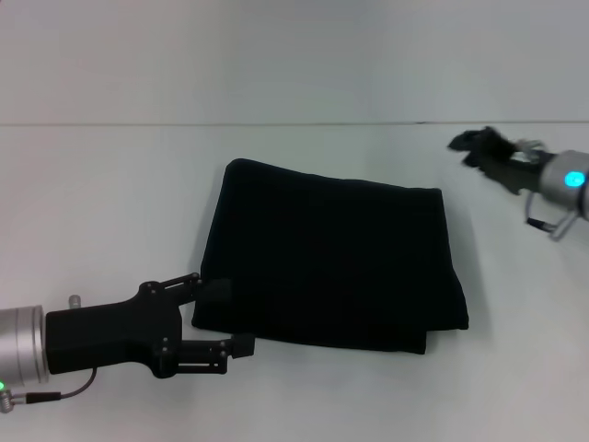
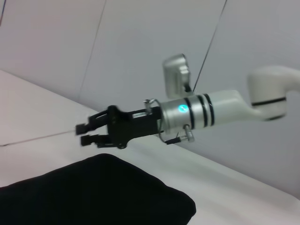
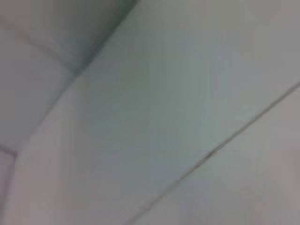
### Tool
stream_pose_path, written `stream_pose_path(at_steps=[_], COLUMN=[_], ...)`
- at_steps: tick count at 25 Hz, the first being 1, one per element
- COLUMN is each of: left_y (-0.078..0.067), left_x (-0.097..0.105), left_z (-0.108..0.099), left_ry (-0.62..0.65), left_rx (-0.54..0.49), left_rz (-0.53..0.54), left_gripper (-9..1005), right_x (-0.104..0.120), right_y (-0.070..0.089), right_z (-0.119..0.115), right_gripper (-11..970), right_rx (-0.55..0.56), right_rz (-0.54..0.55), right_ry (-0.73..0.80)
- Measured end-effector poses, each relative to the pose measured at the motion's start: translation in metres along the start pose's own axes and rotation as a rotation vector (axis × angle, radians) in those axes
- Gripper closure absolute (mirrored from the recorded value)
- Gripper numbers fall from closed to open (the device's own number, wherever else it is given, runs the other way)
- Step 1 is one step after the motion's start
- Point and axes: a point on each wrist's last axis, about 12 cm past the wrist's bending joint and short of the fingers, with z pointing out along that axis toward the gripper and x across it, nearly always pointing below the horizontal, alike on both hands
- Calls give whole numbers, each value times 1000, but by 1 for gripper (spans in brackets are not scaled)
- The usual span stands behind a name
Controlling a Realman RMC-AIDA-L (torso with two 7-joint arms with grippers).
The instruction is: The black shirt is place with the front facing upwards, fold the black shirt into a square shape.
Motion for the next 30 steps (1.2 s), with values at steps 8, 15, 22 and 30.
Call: stream_pose_path(at_steps=[8, 15, 22, 30], left_y=[1, 6, 6, 9], left_x=[1, 1, 3, 0], left_z=[-4, -4, -2, -1], left_ry=[-64, -130, -150, -166], left_rx=[-43, -96, -110, -117], left_rz=[-57, -189, -252, -311], left_gripper=[50, 50, 49, 49], right_x=[-6, 21, 68, 88], right_y=[-24, -36, -47, -68], right_z=[-51, -87, -92, -87], right_gripper=[404, 235, 119, 123], right_rx=[-313, -526, -580, -468], right_rz=[-290, -739, -962, -978], right_ry=[-71, -92, -84, -29])
